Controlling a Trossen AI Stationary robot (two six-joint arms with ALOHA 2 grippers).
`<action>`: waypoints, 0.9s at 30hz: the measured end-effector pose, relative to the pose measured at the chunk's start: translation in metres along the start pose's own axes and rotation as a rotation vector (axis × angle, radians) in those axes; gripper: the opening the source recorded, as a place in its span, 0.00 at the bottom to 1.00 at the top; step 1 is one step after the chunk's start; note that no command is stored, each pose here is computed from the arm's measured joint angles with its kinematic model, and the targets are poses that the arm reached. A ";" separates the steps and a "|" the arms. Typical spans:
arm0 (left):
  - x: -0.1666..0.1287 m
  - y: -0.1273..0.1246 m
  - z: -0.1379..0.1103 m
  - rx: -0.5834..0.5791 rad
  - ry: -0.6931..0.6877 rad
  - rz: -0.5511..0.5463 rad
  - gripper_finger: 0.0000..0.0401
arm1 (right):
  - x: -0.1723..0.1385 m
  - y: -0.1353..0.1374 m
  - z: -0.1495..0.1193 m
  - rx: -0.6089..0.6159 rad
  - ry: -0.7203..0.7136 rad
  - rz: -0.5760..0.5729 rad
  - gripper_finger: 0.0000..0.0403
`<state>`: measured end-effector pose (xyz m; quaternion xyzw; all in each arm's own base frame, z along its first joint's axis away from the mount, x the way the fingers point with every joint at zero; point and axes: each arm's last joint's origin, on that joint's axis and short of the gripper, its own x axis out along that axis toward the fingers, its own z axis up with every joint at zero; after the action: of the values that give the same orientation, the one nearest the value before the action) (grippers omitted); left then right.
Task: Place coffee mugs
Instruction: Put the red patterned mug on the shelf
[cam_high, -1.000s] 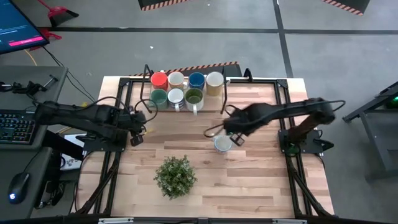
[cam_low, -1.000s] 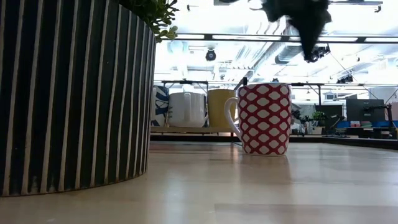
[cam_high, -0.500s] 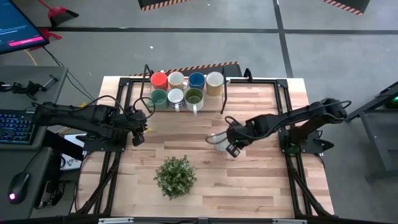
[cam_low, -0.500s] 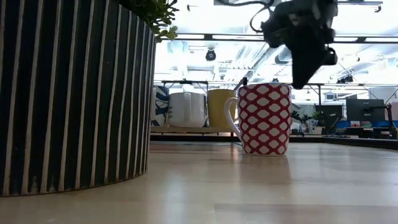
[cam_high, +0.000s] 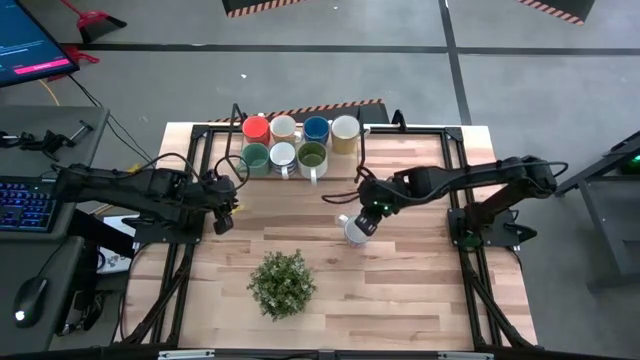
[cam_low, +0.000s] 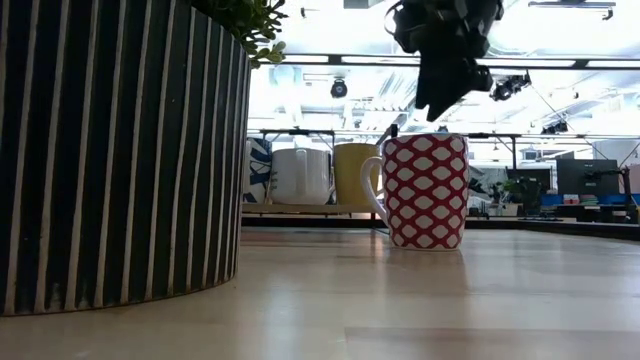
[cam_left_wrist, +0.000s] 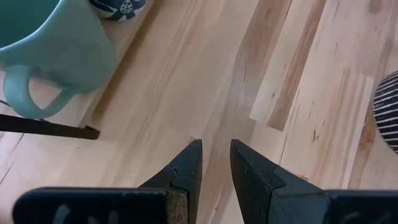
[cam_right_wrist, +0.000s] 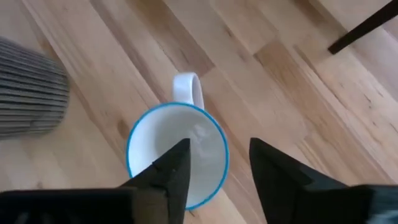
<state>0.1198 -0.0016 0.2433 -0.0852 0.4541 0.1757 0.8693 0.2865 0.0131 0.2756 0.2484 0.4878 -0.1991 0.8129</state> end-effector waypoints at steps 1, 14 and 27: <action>0.000 0.000 0.000 0.000 -0.002 -0.001 0.18 | 0.000 -0.001 0.000 -0.008 0.013 0.002 0.36; 0.009 -0.012 0.030 0.078 -0.205 -0.095 0.18 | 0.000 -0.007 -0.005 0.009 0.092 -0.016 0.38; 0.010 -0.009 0.028 0.077 -0.174 -0.084 0.18 | 0.028 -0.002 -0.005 0.024 0.160 -0.073 0.38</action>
<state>0.1501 0.0007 0.2512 -0.0552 0.3792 0.1282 0.9147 0.2943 0.0121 0.2479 0.2554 0.5576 -0.2137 0.7604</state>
